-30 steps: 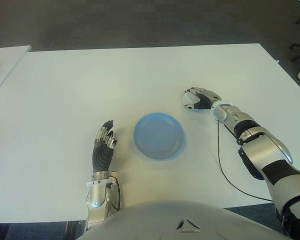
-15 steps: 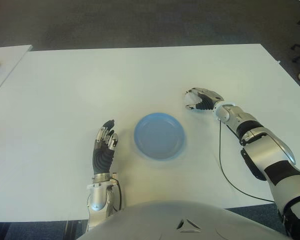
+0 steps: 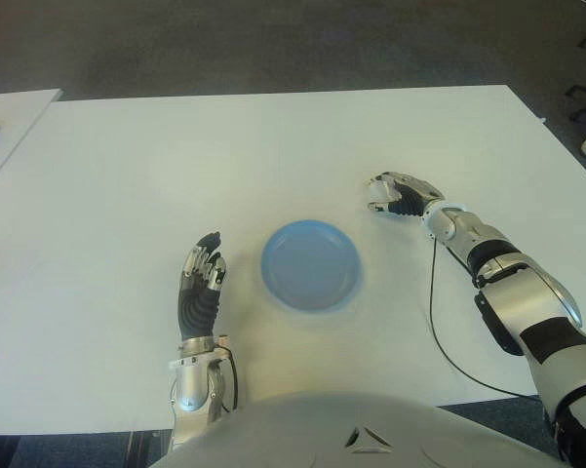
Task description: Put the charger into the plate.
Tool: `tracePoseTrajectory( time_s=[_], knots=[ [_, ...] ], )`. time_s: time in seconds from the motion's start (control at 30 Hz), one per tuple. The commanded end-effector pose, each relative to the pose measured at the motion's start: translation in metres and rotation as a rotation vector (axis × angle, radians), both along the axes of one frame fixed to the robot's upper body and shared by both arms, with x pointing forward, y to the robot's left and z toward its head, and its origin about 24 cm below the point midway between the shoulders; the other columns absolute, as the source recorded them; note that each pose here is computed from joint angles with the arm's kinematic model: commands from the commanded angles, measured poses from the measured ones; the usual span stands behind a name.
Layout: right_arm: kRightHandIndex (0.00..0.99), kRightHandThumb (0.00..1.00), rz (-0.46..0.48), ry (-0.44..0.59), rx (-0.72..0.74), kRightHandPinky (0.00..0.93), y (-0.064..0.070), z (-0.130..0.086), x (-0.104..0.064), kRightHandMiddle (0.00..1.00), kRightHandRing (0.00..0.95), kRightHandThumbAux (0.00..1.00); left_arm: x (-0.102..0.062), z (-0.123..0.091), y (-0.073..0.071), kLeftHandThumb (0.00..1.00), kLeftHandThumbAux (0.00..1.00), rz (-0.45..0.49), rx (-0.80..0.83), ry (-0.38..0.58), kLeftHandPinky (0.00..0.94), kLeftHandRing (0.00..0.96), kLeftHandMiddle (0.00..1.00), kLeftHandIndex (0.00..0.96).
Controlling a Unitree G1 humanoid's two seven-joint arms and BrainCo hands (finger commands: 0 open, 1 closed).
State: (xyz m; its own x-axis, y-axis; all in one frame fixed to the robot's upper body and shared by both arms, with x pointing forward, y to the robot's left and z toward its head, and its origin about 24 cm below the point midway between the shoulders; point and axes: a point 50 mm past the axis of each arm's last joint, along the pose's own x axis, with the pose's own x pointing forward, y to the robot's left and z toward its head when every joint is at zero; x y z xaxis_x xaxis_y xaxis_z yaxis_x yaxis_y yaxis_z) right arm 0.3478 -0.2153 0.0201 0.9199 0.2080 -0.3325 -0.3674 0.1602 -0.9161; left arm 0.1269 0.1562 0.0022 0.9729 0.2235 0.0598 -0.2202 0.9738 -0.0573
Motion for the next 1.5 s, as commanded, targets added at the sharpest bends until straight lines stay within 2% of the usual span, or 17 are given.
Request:
tracePoseTrajectory(
  time_s=[0.03,0.23,0.43,0.73,1.0,1.5],
  knots=[
    [0.018,0.433,-0.012,0.048,0.002,0.079,-0.003,-0.014,-0.01,0.072,0.056,0.335,-0.006,-0.002,-0.003,0.339,0.491,0.04,-0.028,0.02,0.132,0.143,0.178,0.178],
    [0.011,0.427,-0.017,0.023,0.019,0.094,0.001,-0.02,-0.014,0.067,0.061,0.343,-0.009,-0.001,-0.001,0.32,0.51,0.025,0.015,-0.009,0.12,0.131,0.169,0.174],
    [0.019,0.438,-0.019,-0.04,0.068,0.121,0.006,-0.02,-0.015,0.082,0.08,0.328,-0.013,-0.001,0.0,0.316,0.521,0.034,0.024,0.015,0.129,0.127,0.162,0.17],
    [0.027,0.445,-0.023,-0.052,0.076,0.096,0.011,-0.025,-0.018,0.084,0.075,0.326,-0.015,0.002,-0.001,0.324,0.516,0.021,0.031,0.004,0.135,0.135,0.167,0.168],
    [0.027,0.433,-0.029,-0.052,0.076,0.078,0.013,-0.028,-0.02,0.087,0.066,0.333,-0.017,0.003,-0.002,0.313,0.517,0.012,0.041,-0.021,0.125,0.127,0.162,0.168],
    [0.025,0.437,-0.058,-0.065,0.064,0.048,0.009,-0.036,-0.027,0.102,0.077,0.395,-0.024,0.004,-0.002,0.284,0.534,-0.007,0.057,-0.036,0.112,0.113,0.149,0.16]
  ],
)
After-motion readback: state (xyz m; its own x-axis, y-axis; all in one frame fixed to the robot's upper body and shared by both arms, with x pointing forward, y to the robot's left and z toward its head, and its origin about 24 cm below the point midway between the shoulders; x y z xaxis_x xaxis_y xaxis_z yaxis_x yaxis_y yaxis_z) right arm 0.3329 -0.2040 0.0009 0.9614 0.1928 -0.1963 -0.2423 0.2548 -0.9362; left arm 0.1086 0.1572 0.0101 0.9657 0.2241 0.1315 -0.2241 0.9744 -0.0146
